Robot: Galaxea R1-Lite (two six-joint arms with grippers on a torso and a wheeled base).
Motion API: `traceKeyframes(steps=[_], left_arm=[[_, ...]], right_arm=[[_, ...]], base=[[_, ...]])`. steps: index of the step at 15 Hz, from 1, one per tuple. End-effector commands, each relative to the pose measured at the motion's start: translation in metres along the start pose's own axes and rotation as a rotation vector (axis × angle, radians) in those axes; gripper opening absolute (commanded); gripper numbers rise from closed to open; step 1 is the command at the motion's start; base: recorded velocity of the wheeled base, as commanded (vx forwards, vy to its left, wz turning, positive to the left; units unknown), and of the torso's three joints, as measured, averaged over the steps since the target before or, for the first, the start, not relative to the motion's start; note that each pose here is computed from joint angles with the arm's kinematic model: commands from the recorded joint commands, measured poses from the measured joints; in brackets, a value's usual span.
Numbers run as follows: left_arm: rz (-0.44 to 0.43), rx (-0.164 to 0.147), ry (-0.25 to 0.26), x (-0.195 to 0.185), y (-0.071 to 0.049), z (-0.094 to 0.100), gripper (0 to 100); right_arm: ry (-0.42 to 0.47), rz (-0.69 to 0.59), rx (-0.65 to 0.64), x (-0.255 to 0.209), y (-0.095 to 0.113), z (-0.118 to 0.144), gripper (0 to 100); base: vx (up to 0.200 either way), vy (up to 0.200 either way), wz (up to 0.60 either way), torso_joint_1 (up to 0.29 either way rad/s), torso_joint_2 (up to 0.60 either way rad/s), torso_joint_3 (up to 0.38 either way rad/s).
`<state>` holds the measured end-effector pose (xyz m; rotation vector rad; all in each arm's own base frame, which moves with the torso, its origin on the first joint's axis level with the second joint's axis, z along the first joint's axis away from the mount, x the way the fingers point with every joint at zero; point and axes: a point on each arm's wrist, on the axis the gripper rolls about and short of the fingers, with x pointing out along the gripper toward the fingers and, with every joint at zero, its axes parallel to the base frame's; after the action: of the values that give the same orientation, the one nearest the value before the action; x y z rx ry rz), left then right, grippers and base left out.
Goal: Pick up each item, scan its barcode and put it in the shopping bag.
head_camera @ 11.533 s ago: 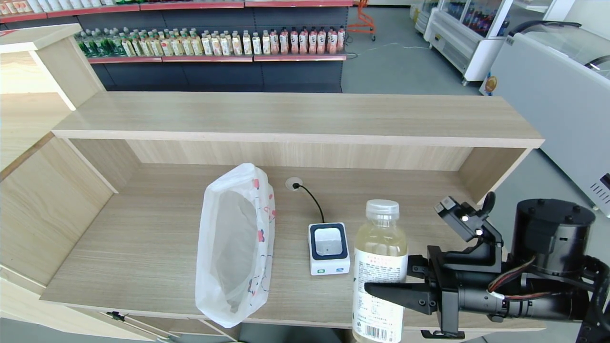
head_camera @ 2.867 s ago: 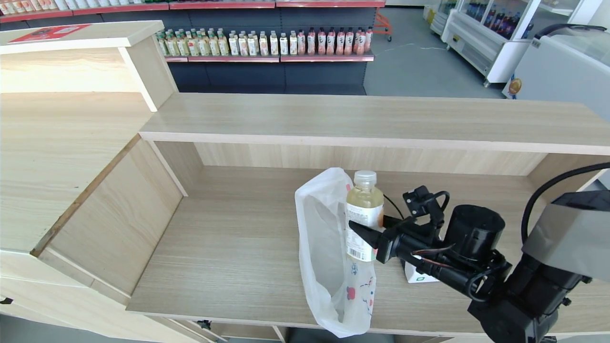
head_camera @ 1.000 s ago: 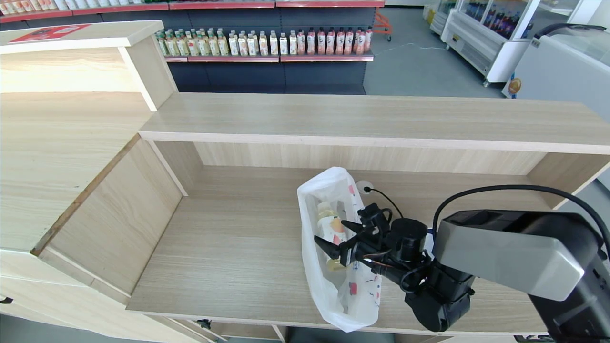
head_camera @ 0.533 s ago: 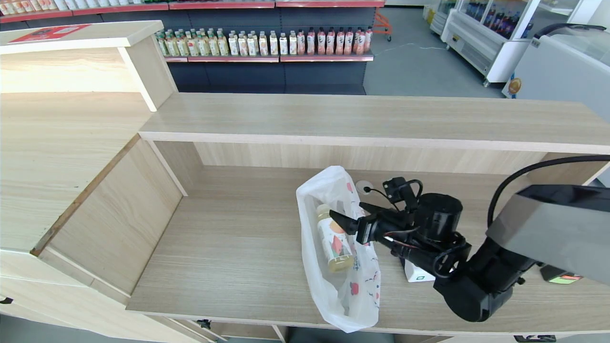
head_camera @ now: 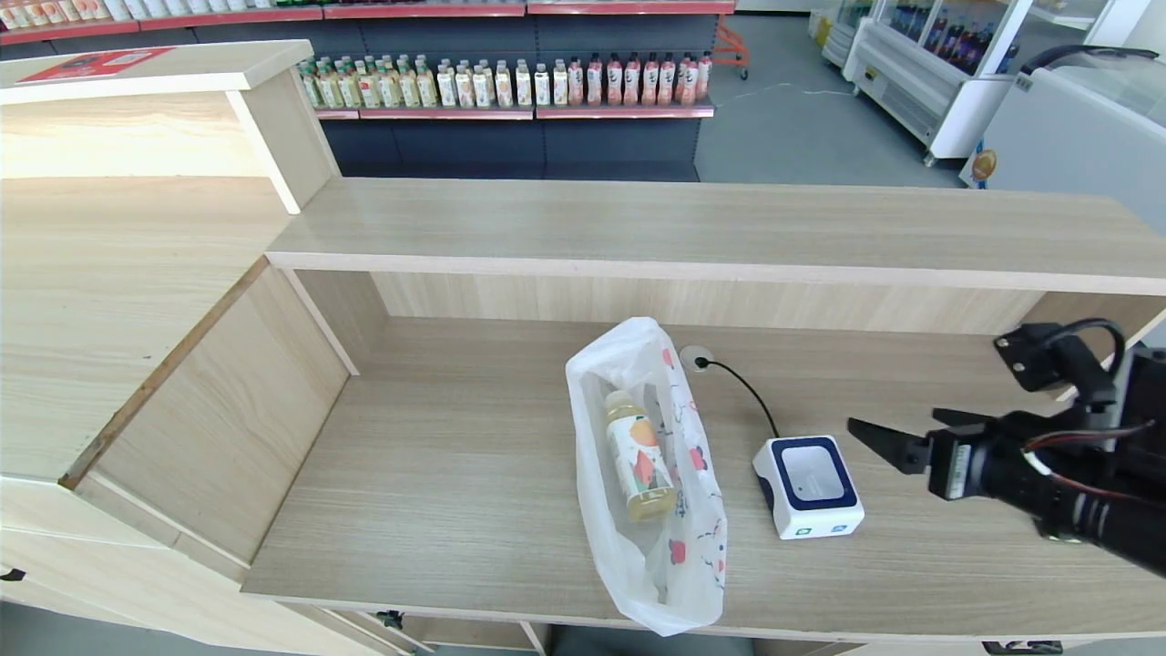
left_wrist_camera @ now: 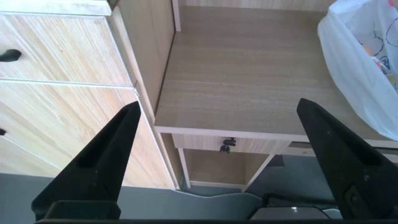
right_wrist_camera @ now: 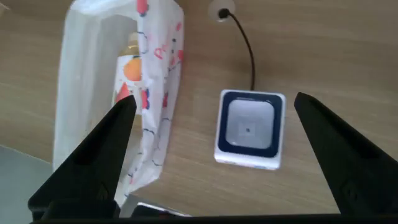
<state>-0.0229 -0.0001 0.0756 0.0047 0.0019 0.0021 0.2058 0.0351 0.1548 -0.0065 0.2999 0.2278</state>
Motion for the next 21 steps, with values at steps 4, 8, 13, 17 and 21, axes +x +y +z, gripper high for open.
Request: traceKeyframes(steps=[4, 8, 13, 17, 21], left_arm=[[0.001, 0.0, 0.0, 0.0, 0.0, 0.0, 100], [0.001, -0.006, 0.0, 0.0, 0.0, 0.0, 100], [0.002, 0.001, 0.0, 0.0, 0.0, 0.0, 100], [0.002, 0.003, 0.001, 0.0, 0.0, 0.0, 100], [0.002, 0.001, 0.0, 0.0, 0.0, 0.0, 100]], right_arm=[[-0.03, -0.212, -0.005, -0.081, -0.028, -0.015, 100], [-0.002, -0.25, -0.014, -0.084, -0.031, -0.022, 100], [0.0, -0.275, -0.002, -0.09, -0.033, -0.025, 100], [0.048, -0.268, 0.01, -0.089, -0.033, -0.028, 100], [0.096, -0.266, 0.021, -0.087, -0.033, -0.032, 100]], base=[[0.0, 0.0, 0.0, 0.0, 0.0, 0.0], [0.0, 0.0, 0.0, 0.0, 0.0, 0.0], [0.0, -0.08, 0.0, 0.001, 0.0, 0.003], [0.0, -0.2, 0.0, 0.001, 0.0, 0.001], [0.0, -0.2, 0.0, 0.006, 0.0, 0.002]])
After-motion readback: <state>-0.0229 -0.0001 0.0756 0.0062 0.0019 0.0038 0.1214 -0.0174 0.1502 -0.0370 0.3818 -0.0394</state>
